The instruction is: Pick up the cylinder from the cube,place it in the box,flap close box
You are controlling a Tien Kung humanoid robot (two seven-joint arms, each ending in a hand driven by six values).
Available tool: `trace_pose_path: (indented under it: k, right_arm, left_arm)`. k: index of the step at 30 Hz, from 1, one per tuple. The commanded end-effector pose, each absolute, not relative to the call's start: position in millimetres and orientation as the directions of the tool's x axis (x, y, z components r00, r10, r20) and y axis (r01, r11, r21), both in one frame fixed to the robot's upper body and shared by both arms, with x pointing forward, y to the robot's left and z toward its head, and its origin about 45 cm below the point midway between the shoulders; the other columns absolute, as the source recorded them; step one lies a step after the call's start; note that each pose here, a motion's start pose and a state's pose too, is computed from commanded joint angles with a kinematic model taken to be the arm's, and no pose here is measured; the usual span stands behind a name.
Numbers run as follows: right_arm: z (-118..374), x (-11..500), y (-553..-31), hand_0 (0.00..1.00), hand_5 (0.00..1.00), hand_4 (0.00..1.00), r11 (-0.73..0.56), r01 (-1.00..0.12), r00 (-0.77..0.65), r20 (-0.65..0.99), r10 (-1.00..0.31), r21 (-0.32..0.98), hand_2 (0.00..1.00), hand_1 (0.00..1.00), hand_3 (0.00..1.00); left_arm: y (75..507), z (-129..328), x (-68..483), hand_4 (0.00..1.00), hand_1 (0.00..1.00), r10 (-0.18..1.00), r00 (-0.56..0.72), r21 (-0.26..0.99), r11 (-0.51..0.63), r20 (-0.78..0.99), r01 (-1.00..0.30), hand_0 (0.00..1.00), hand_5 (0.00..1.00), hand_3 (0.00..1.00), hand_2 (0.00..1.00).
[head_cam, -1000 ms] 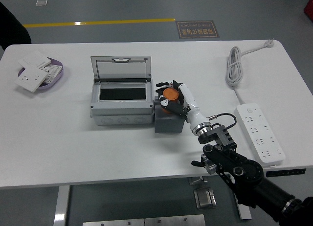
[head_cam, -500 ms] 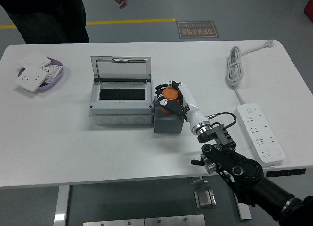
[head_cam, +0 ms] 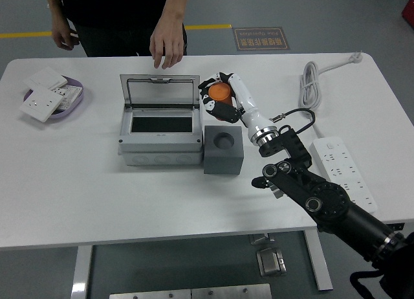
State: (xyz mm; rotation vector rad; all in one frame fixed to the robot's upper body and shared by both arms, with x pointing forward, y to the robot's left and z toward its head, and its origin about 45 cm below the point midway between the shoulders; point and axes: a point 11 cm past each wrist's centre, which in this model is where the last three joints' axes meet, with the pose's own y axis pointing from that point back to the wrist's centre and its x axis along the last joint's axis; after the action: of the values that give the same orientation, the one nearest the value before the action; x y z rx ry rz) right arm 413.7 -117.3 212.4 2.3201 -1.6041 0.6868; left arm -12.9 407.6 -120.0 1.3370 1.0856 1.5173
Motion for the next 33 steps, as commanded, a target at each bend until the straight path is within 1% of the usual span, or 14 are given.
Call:
trace_pose_path:
  k: [1,3,6,7,13,18,24,33]
  right_arm:
    - [216,414,-107,0.425,0.002,0.002,-0.395,-0.917,0.306,0.535,-0.787,-0.058,0.421,0.472,0.420]
    - [223,415,-88,0.425,0.002,0.002,-0.439,-0.898,0.334,0.598,-0.729,-0.034,0.421,0.472,0.420]
    - [228,419,-74,0.425,0.002,0.002,-0.468,-0.884,0.344,0.698,-0.628,0.014,0.421,0.472,0.420]
    - [229,420,-72,0.395,0.002,0.002,-0.470,-0.883,0.341,0.721,-0.603,0.024,0.419,0.468,0.417]
    - [232,431,-67,0.397,0.002,0.002,-0.438,-0.893,0.303,0.857,-0.417,0.103,0.420,0.471,0.418]
    - [223,437,-70,0.397,0.002,0.002,-0.389,-0.905,0.308,0.899,-0.311,0.175,0.420,0.471,0.418]
    - [216,434,-65,0.404,0.002,0.002,-0.390,-0.895,0.336,0.901,-0.275,0.215,0.421,0.474,0.419]
    - [227,427,-48,0.409,0.002,0.002,-0.442,-0.874,0.363,0.877,-0.315,0.203,0.428,0.475,0.431]
  left_arm:
    - [408,-120,-13,0.663,0.620,0.953,-0.099,0.956,-0.292,0.287,-0.036,0.583,0.245,0.599,0.565]
    - [409,-119,-13,0.663,0.620,0.952,-0.099,0.955,-0.294,0.289,-0.035,0.583,0.245,0.599,0.565]
    - [411,-119,-13,0.663,0.620,0.951,-0.098,0.954,-0.298,0.293,-0.034,0.583,0.245,0.599,0.565]
    - [412,-119,-13,0.664,0.620,0.951,-0.098,0.954,-0.299,0.294,-0.034,0.582,0.254,0.599,0.565]
    - [417,-117,-13,0.664,0.619,0.948,-0.096,0.951,-0.307,0.303,-0.030,0.582,0.262,0.599,0.566]
    - [421,-116,-13,0.664,0.619,0.946,-0.094,0.949,-0.313,0.310,-0.028,0.582,0.262,0.599,0.566]
    - [424,-115,-11,0.664,0.620,0.945,-0.092,0.947,-0.318,0.315,-0.030,0.582,0.265,0.599,0.566]
    - [429,-113,-11,0.663,0.622,0.942,-0.091,0.945,-0.327,0.324,-0.024,0.582,0.268,0.598,0.565]
